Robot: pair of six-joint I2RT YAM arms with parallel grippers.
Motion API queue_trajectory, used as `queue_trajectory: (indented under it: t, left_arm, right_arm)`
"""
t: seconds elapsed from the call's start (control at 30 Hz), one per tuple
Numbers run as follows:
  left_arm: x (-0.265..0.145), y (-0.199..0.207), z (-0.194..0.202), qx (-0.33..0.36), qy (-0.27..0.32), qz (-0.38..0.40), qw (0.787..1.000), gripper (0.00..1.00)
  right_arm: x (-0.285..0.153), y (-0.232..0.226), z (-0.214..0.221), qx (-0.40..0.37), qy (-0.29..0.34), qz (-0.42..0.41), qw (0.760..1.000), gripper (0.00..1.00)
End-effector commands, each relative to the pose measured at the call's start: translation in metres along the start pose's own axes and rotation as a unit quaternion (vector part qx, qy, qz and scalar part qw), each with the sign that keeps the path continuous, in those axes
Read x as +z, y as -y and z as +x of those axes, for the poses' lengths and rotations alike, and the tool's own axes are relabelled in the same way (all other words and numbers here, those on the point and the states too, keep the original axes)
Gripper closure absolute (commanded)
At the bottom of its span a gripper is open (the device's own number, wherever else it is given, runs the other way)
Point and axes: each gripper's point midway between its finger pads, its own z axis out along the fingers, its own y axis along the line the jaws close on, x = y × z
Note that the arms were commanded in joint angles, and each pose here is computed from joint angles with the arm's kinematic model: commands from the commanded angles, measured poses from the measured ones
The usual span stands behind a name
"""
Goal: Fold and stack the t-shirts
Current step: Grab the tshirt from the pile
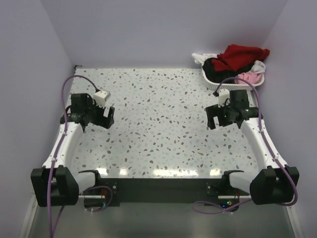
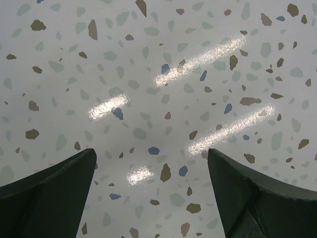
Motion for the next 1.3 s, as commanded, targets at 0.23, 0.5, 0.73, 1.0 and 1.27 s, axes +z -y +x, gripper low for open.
queue_trajectory:
  t: [0.23,0.5,0.73,1.0,1.27]
  left_arm:
    - [-0.013,-0.013,-0.042,0.031,0.064,-0.036,0.997,0.00]
    - [-0.017,-0.007,-0.072,0.020,0.100,-0.008,0.995,0.00]
    - [-0.022,0.004,-0.093,-0.002,0.128,0.022,0.992,0.00]
    - [-0.016,0.012,-0.093,-0.023,0.125,0.053,0.990,0.00]
    - [-0.013,0.013,-0.093,-0.024,0.121,0.058,0.991,0.00]
  right_arm:
    - [-0.019,0.039,-0.079,-0.060,0.065,0.078,0.993,0.01]
    - [-0.025,0.104,-0.190,-0.070,0.151,0.193,0.967,0.01]
    - [0.015,0.178,-0.273,-0.026,0.190,0.263,0.946,0.01]
    - [0.064,0.230,-0.336,-0.013,0.255,0.306,0.917,0.01]
    - [0.120,0.263,-0.337,-0.011,0.278,0.354,0.893,0.01]
